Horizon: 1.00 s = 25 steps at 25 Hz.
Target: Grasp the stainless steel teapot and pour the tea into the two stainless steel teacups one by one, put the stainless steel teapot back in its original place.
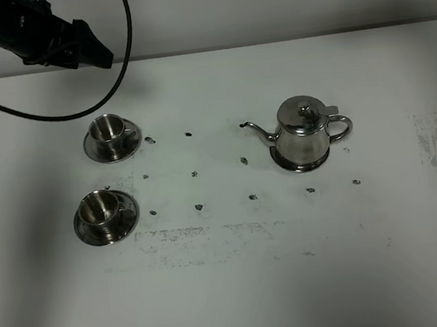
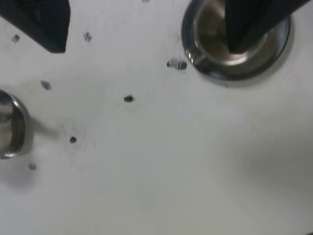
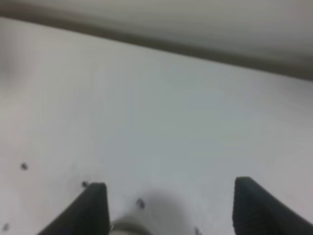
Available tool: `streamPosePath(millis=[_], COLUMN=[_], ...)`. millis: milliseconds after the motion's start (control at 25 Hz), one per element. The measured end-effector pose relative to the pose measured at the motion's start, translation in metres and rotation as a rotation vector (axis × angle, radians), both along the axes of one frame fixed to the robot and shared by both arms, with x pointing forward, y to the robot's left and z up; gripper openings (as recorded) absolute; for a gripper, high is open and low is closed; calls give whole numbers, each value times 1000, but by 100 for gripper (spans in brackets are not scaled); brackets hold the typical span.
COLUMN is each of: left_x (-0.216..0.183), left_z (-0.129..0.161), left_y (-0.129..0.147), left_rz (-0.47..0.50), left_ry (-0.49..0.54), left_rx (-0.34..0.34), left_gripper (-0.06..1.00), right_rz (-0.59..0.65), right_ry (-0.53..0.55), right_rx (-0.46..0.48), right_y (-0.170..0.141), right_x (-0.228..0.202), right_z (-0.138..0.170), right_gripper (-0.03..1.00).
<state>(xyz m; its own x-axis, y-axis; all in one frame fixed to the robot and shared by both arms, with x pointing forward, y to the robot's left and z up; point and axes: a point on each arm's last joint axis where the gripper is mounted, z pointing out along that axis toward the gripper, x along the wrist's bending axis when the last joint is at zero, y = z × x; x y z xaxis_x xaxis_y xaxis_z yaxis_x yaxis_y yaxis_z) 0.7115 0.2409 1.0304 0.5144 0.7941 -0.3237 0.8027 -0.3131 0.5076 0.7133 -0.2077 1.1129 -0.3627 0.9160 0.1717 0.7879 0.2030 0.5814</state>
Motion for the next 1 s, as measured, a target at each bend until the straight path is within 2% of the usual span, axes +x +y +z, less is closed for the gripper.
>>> streamPosePath(millis=[160,240,440,560,720,1000], left_x=[-32,-53,-116,-156,-209,-282], left_z=[13,32,75,90,100,92], left_y=[3,7,16,20,26,35], left_rz=[35,65,144,187,269,359], left_ry=[-79,-155,-318,-405,-490,-522], left_rx=[39,52,67,72,71,96], left_gripper=[61,60,59,59,59,58], right_rz=[-10,-14,-48,-63,-74,-108], right_ry=[-18,8,-69,-107,-137,-194], right_rx=[-29,-41,-30,-28,-29,-25], right_y=[-8,-12,-19,-23,-28,-34], right_x=[-42,-61,-103,-125,-150,-179], right_z=[36,37,41,37,31,15], right_gripper=[53,53,53,53,53,53])
